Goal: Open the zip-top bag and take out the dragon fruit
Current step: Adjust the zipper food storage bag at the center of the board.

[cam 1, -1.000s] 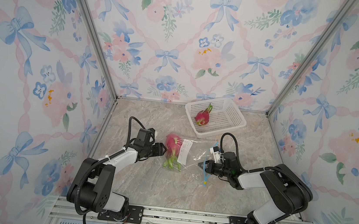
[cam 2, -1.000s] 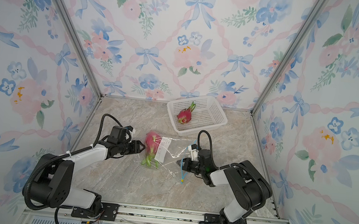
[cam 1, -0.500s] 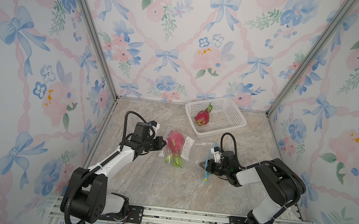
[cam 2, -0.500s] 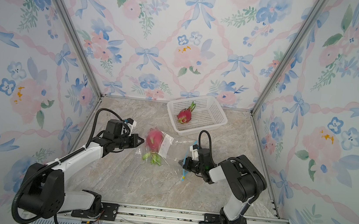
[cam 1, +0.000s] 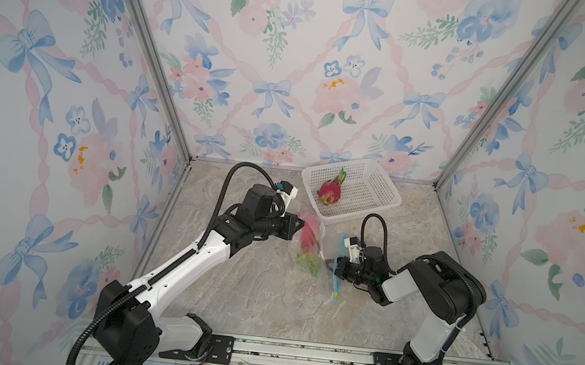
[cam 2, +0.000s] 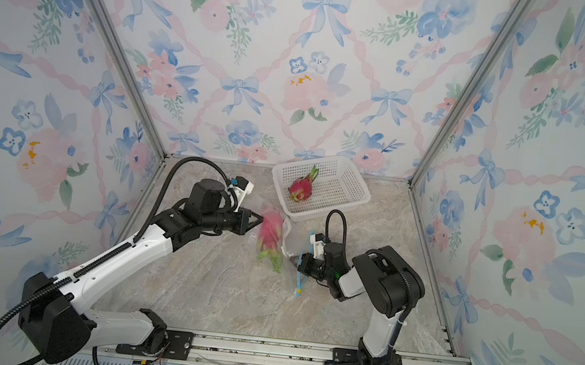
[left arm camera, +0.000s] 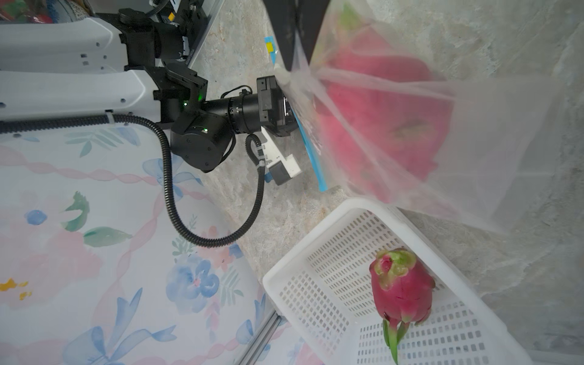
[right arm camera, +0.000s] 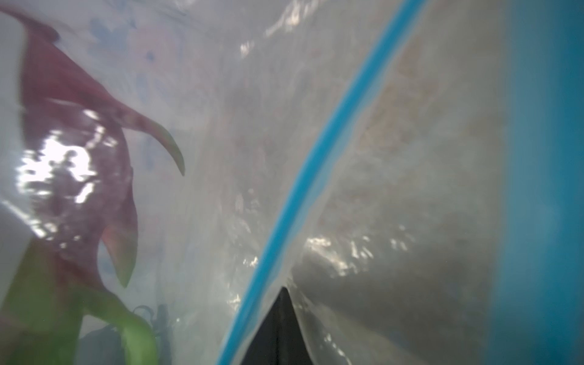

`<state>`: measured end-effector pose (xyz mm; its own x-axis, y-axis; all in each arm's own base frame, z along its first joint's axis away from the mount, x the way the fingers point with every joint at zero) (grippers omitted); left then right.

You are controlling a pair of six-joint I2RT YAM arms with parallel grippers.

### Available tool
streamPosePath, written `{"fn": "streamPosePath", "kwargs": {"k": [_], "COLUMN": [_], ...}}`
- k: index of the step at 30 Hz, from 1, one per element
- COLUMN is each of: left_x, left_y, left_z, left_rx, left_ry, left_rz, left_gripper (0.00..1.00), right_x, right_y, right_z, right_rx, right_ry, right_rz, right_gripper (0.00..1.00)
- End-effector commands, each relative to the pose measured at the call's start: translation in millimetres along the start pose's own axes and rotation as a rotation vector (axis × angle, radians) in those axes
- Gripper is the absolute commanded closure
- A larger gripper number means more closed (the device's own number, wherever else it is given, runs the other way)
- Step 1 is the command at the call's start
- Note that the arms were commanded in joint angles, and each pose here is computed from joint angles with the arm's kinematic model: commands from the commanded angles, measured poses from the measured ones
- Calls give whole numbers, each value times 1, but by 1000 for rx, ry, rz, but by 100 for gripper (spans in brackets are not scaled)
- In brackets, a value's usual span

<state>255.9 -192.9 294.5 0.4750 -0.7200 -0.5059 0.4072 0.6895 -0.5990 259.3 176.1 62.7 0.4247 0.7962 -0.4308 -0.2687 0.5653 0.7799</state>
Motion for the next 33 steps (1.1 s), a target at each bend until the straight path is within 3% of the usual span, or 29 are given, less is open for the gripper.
{"fn": "streamPosePath", "kwargs": {"k": [1,5,13,20,25,33], "left_x": [-6,1,10,21,31,46], "left_y": [39,82,128,168,176,164], "left_z": [-13,-41,-73,-119,-126,-114], "left_rx": [-72,-131,-213,-277,-300,-286], "left_ry": [16,76,140,246,261,245], "left_rz": [115,227,413,592,579,520], "left_gripper": [100,100,100,100,100,100], "right_x": [-1,-2,15,27,39,43], "right_y": [-26,-15,20,29,47,72], "right_z": [-23,-18,-18,-24,-28,-38], "right_rx": [68,33,-55,-32,-52,-146], "right_ry": [68,42,103,145,187,288], "right_rz": [-99,-37,140,157,213,204], "right_gripper": [95,95,57,48,40,35]}}
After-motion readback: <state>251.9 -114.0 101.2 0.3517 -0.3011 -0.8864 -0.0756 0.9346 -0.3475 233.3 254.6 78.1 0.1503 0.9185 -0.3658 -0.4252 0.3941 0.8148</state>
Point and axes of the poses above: each gripper's point midway between its finger pads, its own x axis out along the fingers, its own y axis along the line the jaws close on, z = x × y, the point moved 9 cm from there along -x, back along the fingers, and after that the axes turned 7 degrees about -x, right-handed, at the moved point
